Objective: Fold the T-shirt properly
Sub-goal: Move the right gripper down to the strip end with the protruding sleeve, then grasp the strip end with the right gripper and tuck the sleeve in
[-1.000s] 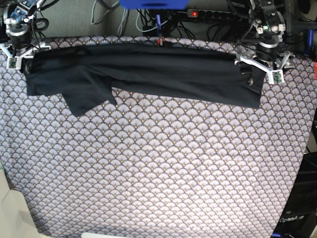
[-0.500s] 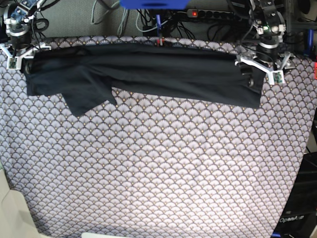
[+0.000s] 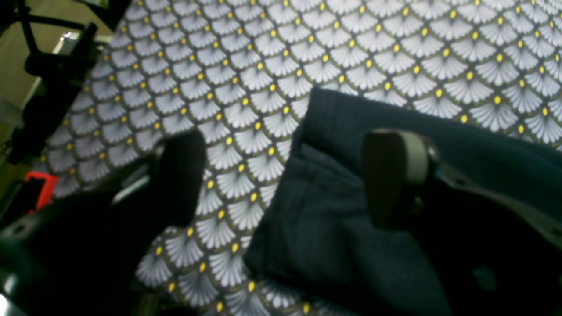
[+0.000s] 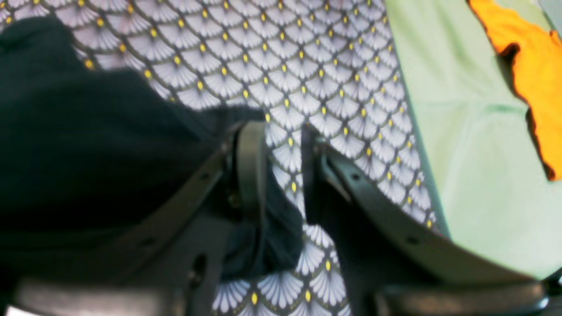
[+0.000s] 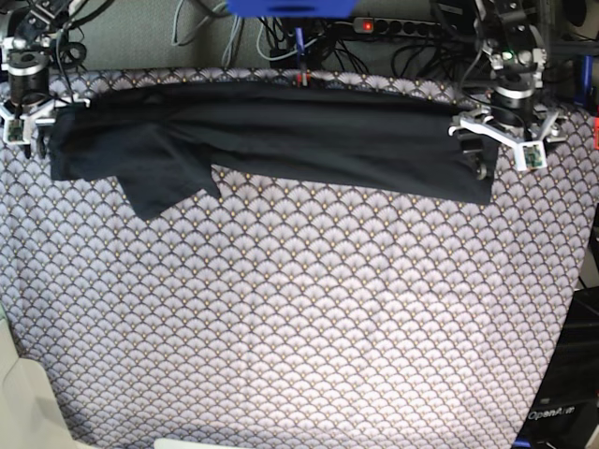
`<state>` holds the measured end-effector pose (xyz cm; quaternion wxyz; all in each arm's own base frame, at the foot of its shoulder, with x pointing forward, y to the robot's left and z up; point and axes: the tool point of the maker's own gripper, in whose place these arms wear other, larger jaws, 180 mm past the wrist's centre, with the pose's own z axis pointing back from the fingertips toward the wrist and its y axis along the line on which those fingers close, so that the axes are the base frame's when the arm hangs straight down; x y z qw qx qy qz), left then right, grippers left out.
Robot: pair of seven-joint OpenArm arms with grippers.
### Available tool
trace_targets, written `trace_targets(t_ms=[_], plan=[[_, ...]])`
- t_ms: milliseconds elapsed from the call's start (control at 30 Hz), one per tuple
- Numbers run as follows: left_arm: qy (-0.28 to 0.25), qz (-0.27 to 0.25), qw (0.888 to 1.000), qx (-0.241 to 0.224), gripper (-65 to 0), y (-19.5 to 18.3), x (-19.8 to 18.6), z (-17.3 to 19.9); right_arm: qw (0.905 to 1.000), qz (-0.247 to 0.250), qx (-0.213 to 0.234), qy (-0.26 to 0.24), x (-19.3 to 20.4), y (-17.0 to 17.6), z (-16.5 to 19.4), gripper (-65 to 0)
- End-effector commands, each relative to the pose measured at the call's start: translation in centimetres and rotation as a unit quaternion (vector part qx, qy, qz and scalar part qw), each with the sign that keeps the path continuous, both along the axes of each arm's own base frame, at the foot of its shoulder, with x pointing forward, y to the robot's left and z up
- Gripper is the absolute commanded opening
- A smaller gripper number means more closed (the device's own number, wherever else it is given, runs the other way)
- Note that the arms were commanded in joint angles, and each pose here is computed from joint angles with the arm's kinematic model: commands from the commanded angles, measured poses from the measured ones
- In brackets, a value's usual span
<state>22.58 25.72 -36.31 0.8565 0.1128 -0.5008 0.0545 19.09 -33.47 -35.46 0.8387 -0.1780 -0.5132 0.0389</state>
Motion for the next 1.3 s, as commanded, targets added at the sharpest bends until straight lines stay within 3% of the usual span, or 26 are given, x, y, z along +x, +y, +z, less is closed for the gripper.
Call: trace_targets(t_ms=[0,167,367,567,767,1267], plan=[[-0.024,0.009,1.000,0.012,-11.6,0.8,0.3,1.5,0.9993,0.007,-0.016,-0.032,0.8,-0.2,2.1,-49.0],[-0.034,0.041,0.999,0.011,-11.6,2.2,0.1,1.9,0.9967,0.052,-0.011,-0.061,3.7,3.2,3.5,-48.8],[-0.031,0.041,0.999,0.011,-11.6,2.2,0.0,1.8,0.9932,0.100,0.031,-0.051,6.6,8.5,2.2,-42.3],[-0.025,0.041,0.999,0.012,-11.6,2.3,-0.5,1.5,0.9955,0.080,0.049,0.019,8.7,8.5,-0.1,-37.4],[-0.027,0.041,0.999,0.012,-11.6,2.3,-0.4,1.6,0.9894,0.105,0.062,0.078,9.4,9.6,-3.2,-36.0],[-0.027,0.041,0.999,0.011,-11.6,2.3,-0.3,1.6,0.9835,0.111,0.102,0.100,10.5,10.9,-6.0,-35.9]])
